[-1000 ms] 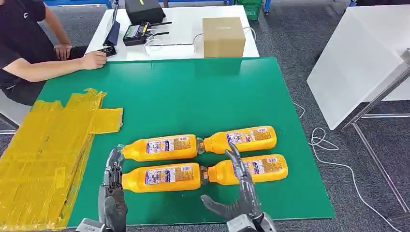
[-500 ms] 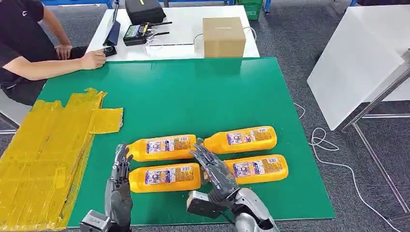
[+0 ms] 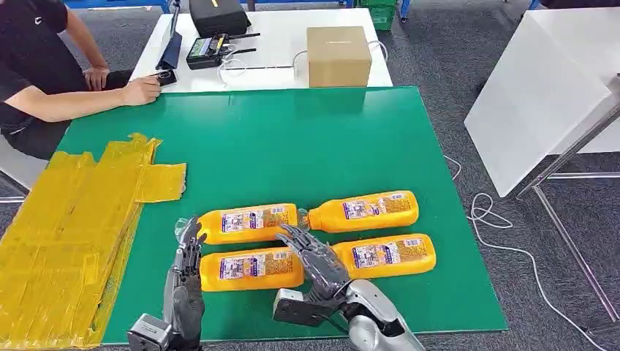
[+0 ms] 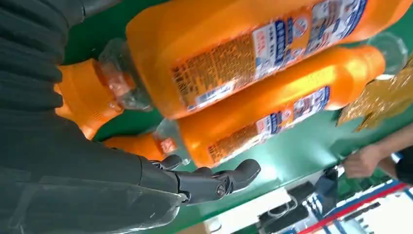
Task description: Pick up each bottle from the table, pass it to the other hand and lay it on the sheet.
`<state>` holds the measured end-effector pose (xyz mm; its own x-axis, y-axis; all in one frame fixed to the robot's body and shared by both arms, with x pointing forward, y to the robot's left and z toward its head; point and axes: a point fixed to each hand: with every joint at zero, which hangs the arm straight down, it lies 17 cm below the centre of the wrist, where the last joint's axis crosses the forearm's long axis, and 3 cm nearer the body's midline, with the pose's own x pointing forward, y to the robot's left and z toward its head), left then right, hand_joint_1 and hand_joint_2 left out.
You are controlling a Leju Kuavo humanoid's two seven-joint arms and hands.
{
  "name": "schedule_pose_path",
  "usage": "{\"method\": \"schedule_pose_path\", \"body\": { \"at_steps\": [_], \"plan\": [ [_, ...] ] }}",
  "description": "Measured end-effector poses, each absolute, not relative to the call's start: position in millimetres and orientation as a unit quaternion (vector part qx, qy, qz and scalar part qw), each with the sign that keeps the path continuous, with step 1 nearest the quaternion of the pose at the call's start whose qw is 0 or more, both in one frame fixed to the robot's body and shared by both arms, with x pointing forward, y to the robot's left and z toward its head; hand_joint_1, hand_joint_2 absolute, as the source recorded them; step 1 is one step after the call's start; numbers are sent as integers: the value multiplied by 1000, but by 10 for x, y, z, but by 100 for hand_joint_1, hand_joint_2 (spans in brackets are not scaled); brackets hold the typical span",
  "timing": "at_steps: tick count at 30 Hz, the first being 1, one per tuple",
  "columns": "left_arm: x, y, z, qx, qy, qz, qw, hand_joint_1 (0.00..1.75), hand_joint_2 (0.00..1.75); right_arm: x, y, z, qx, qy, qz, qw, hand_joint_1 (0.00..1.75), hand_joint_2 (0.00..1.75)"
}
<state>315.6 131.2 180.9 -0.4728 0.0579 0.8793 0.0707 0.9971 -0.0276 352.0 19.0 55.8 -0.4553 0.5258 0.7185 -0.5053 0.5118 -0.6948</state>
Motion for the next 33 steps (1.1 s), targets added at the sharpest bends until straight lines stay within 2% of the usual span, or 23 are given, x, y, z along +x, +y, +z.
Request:
{"method": "schedule_pose_path", "body": {
  "at_steps": [21,24,33],
  "plan": [
    [3159,1297,1795,-45,-857,-12,513,0,0,3491,493,497,8,-664,553,503,0,175],
    [3180,1275,1793,-50,-856,-15,514,0,0,3610,527,244,-14,-616,606,503,0,175],
    [3224,1256,1816,-56,-857,-13,512,0,0,3605,583,-33,-13,-559,668,491,0,175]
  ]
}}
